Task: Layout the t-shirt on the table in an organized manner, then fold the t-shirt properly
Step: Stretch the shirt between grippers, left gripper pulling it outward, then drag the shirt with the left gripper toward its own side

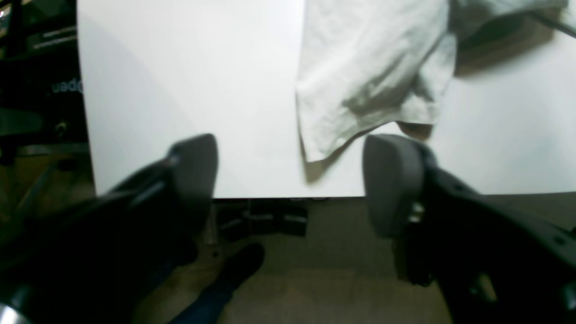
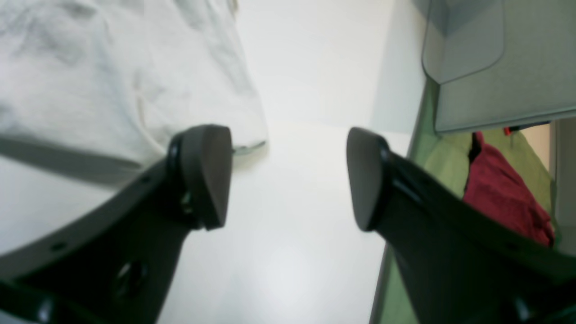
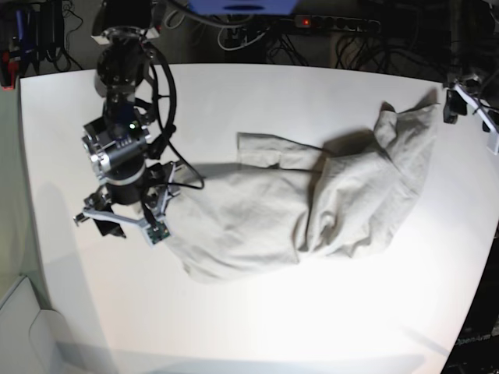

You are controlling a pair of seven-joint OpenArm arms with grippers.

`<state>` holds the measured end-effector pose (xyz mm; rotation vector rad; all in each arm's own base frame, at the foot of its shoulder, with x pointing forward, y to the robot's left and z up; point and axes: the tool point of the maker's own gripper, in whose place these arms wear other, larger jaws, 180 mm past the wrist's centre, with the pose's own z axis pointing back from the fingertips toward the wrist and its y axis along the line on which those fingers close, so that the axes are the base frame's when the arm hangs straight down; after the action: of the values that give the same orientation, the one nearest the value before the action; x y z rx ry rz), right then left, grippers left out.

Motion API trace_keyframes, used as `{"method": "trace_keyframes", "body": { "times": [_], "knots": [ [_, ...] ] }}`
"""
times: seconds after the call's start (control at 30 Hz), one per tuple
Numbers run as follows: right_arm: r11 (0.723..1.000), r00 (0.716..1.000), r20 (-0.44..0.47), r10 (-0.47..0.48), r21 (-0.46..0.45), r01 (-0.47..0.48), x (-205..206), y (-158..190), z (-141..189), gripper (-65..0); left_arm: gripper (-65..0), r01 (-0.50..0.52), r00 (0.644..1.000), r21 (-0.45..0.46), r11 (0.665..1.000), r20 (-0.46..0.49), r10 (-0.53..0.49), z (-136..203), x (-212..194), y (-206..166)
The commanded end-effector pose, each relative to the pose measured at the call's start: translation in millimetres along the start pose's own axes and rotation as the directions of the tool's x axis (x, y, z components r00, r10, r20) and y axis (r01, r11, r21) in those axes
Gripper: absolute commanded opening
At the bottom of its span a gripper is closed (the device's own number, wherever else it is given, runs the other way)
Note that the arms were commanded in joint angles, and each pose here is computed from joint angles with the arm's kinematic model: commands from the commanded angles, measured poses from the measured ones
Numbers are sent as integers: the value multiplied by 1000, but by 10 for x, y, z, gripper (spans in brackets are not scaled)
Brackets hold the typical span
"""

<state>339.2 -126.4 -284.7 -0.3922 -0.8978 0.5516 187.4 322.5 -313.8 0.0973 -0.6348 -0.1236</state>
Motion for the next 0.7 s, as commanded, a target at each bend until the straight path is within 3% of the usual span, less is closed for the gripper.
{"method": "trace_keyframes", "body": {
  "times": [0.0, 0.17, 0.27, 0.37, 0.43, 0.53, 0.67],
  "knots": [
    [1000, 999, 43, 8, -14, -7, 126, -63, 25, -245, -133, 16, 999, 6, 1000, 41, -16, 36, 115, 27],
    [1000, 999, 45, 3, -11, -3, 135, -51, 26, -245, -133, -61, 974, 9, 998, 219, 58, -6, 681, 32],
    [1000, 999, 46, 2, -10, -1, 137, -48, 27, -245, -133, -118, 918, -7, 993, 381, 112, 0, 1239, 45],
    [1000, 999, 46, 2, -10, -1, 137, -48, 27, -245, -133, -182, 875, -23, 983, 453, 172, -176, 1659, 55],
    [1000, 999, 44, 3, -7, -3, 137, -39, 18, -244, -133, -207, 875, -16, 978, 444, 192, -396, 1851, 54],
    [1000, 999, 40, 5, -5, -4, 118, -30, 19, -245, -133, -197, 923, 10, 980, 340, 182, -915, 1991, -84],
    [1000, 999, 39, 5, -4, -5, 115, -27, 16, -244, -133, -151, 941, -10, 988, 304, 147, -1389, 2152, -403]
  ]
}}
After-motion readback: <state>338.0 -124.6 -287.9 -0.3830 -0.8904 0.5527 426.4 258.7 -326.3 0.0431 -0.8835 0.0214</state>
